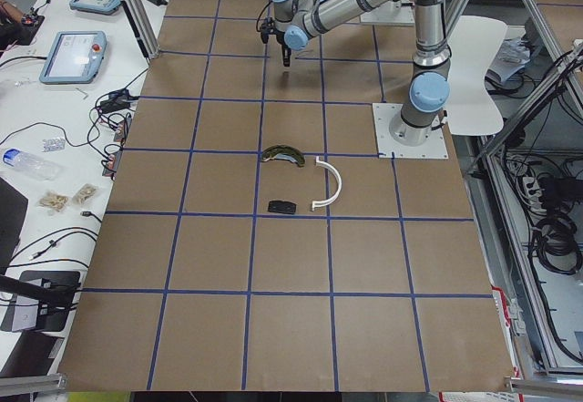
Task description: Place bearing gear from tray to pile
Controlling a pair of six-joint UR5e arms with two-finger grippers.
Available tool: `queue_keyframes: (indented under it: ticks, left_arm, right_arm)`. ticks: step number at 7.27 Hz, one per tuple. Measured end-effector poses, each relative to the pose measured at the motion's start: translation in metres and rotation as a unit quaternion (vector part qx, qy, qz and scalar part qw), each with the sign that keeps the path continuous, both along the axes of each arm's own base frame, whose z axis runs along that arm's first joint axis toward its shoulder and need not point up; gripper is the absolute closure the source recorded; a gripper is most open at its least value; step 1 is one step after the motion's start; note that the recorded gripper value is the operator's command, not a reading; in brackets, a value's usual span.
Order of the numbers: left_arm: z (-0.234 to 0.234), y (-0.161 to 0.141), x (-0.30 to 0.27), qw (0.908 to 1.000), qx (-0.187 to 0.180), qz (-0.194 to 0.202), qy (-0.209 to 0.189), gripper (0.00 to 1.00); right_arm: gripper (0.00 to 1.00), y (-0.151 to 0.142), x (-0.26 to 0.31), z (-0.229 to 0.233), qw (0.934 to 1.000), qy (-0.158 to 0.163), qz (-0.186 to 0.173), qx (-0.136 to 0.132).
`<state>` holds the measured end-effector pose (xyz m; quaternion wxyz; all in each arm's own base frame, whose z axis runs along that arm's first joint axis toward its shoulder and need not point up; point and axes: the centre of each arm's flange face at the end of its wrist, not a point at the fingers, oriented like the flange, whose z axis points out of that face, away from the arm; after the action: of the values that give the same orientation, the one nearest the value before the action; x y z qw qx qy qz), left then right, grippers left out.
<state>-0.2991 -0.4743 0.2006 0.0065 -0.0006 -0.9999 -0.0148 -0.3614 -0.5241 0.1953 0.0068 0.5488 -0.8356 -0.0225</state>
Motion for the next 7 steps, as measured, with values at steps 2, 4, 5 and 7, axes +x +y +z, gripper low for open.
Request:
queue_keyframes:
  ticks: [2, 4, 5, 7]
  left_arm:
    - [0.015, -0.026, 0.059, 0.9993, -0.012, 0.033, -0.013, 1.0]
    - [0.032, -0.052, 0.146, 0.9986, -0.019, 0.037, -0.033, 1.0]
    - [0.041, -0.059, 0.188, 0.998, -0.021, 0.04, -0.044, 1.0]
    - [0.054, -0.063, 0.27, 0.998, -0.011, 0.039, -0.048, 1.0]
  right_arm:
    - [0.95, -0.004, 0.034, 0.037, 0.9985, -0.009, -0.053, 0.007]
    - [0.95, -0.021, 0.125, 0.066, 0.9916, -0.022, -0.126, 0.015]
    - [0.94, -0.031, 0.184, 0.073, 0.9867, -0.021, -0.161, 0.015]
    - [0.94, -0.037, 0.315, 0.083, 0.972, -0.011, -0.234, 0.014]
